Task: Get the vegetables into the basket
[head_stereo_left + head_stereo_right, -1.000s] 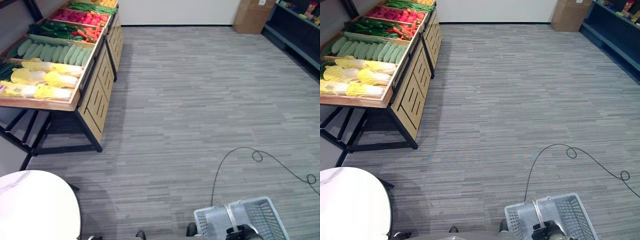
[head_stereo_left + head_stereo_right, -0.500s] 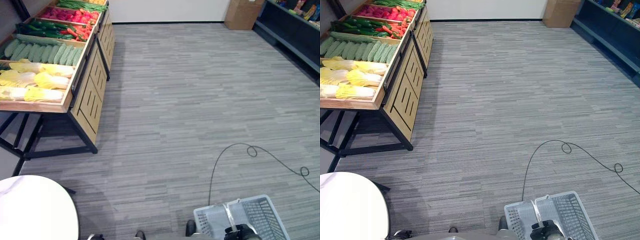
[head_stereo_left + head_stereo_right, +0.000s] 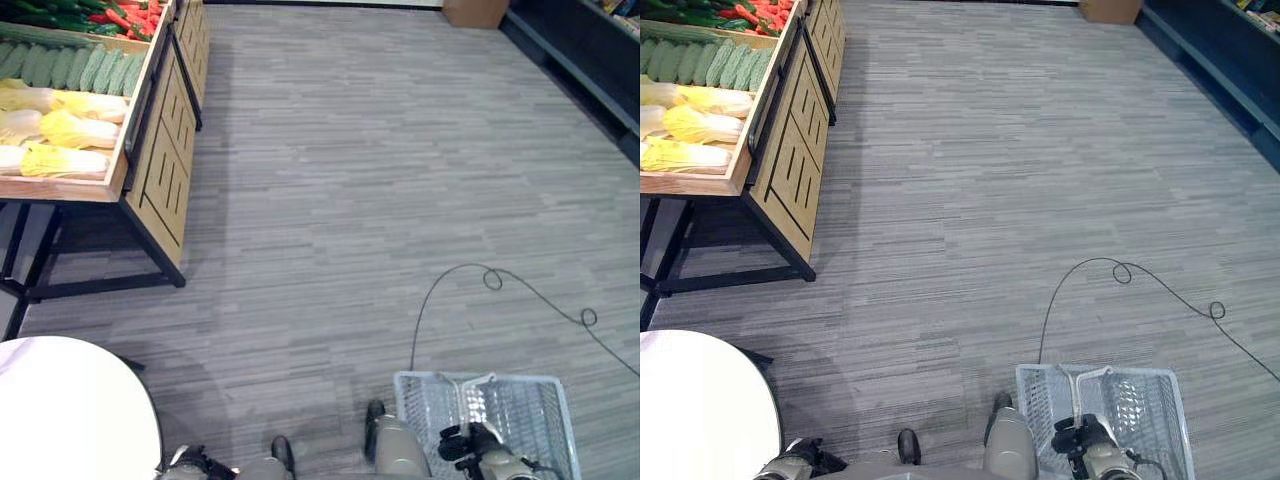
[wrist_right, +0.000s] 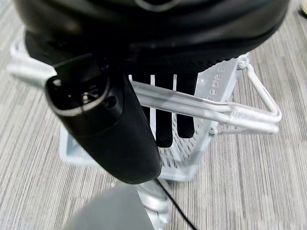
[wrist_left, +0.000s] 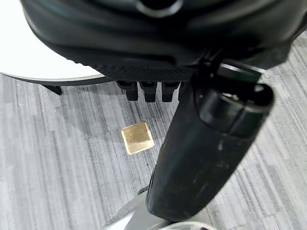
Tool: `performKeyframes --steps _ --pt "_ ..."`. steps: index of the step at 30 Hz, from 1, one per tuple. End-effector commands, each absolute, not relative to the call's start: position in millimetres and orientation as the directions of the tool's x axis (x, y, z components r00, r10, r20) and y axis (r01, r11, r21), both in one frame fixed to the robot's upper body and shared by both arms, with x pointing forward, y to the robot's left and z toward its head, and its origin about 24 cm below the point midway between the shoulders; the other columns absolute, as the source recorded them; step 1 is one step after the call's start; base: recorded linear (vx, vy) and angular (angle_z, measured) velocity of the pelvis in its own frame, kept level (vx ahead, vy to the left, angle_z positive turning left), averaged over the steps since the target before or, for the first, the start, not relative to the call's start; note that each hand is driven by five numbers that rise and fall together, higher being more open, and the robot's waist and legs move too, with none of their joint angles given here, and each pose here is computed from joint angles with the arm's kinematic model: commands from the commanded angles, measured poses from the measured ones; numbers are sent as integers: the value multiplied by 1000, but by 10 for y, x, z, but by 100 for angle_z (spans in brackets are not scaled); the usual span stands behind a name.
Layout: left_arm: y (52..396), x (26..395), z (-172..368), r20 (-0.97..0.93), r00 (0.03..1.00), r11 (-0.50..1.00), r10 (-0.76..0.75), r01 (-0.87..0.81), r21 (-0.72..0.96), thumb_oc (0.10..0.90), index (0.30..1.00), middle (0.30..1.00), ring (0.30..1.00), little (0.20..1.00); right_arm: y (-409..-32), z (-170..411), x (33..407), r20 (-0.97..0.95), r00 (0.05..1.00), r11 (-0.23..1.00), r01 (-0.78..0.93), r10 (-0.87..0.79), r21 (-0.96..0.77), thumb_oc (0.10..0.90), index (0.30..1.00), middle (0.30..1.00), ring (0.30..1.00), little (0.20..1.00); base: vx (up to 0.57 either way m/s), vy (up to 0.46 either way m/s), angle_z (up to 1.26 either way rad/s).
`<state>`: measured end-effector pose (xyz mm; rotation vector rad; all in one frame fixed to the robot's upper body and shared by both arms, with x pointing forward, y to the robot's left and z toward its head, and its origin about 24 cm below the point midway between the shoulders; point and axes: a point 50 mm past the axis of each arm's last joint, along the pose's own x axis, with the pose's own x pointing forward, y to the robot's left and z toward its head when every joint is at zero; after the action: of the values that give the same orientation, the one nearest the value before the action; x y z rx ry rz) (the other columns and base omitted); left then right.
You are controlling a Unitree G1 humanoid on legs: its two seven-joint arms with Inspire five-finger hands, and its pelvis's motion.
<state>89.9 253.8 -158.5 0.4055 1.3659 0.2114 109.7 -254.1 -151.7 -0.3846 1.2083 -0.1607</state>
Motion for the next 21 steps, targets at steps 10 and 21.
performKeyframes --steps 10,21 --pt "2390 994 -1604 -912 211 923 352 85 376 900 1000 1000 1000 1000 -2652 -1479 1102 -867 369 885 -194 -334 -423 400 300 300 300 300 211 -154 36" --pt "2276 1302 -1542 -891 298 927 343 45 372 900 1000 1000 1000 1000 -2822 -1413 1133 -845 370 867 -167 -386 -470 400 300 300 300 300 178 -138 27"
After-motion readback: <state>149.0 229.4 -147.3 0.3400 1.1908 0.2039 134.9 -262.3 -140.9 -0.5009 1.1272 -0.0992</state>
